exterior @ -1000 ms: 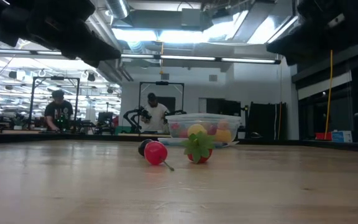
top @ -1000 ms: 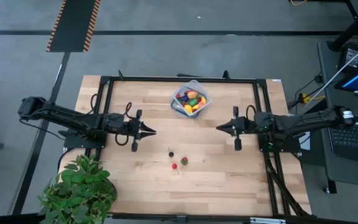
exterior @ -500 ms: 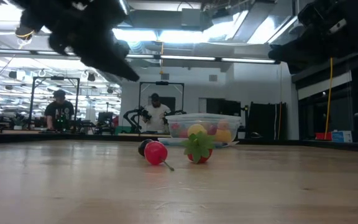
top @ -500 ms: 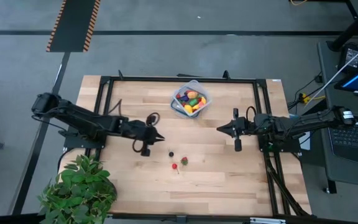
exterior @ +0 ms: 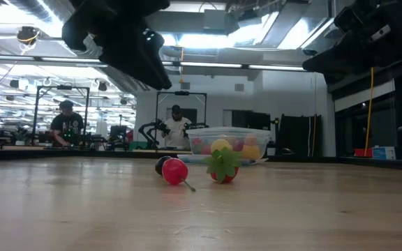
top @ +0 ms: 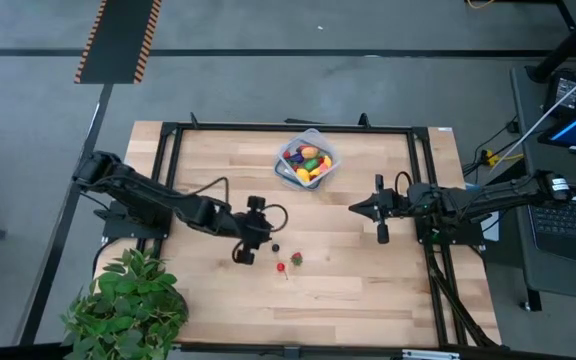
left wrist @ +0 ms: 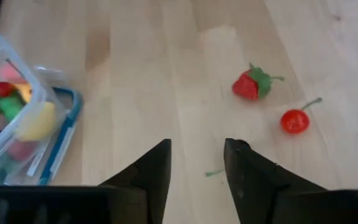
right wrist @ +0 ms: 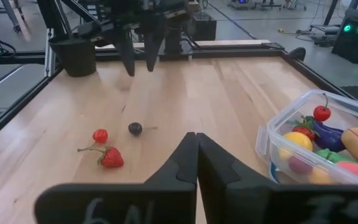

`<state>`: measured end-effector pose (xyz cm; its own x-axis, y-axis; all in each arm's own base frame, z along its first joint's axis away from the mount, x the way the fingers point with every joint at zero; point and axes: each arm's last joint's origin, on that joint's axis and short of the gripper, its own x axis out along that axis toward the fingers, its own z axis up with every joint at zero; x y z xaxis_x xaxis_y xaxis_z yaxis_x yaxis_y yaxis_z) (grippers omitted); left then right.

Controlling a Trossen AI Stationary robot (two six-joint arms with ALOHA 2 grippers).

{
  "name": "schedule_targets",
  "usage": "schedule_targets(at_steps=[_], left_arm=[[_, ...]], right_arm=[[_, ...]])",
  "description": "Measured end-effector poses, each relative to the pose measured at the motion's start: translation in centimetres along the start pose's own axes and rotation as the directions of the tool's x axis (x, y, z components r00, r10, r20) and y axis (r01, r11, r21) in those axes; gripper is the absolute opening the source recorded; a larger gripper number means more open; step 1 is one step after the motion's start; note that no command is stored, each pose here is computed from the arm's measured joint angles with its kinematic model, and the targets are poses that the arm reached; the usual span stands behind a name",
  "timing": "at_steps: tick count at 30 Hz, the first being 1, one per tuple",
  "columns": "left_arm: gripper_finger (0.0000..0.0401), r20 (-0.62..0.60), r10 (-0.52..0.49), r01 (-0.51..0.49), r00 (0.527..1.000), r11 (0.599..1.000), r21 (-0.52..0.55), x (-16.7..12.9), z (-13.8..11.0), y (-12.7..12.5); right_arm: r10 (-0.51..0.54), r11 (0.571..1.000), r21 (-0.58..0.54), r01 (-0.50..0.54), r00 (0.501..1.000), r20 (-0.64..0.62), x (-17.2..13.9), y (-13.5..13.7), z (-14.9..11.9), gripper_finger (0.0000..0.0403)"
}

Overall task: Pick and placing Produce into tupperware
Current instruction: Put the black cherry into the transparent container

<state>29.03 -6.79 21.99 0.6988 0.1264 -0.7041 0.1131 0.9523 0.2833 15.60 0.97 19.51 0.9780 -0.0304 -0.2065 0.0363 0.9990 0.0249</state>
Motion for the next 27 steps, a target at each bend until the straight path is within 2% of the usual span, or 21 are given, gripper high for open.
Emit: schedule_targets(at_steps=[11, 18, 27], left_arm=[[0.0147, -0.164, -0.043, 0.059, 0.985, 0.994, 0.096, 2.7, 1.3, -2.9], [0.0154, -0.199, -0.076, 0.103, 0.977, 0.986, 0.128, 3.8, 1.5, -3.7], [0.0141, -0.190, -0.088, 0.114, 0.978, 0.985, 0.128, 3.9, 1.6, -3.6]], right_arm=[[0.027, 1.000, 0.000, -0.027, 1.000, -0.002, 0.0, 0.1, 0.0, 0.0006], [0.037, 0.999, 0.002, -0.037, 0.999, -0.003, 0.0, 0.1, 0.0, 0.0006], [0.046, 0.999, 0.003, -0.045, 0.999, -0.003, 0.0, 0.1, 0.0, 0.0006]])
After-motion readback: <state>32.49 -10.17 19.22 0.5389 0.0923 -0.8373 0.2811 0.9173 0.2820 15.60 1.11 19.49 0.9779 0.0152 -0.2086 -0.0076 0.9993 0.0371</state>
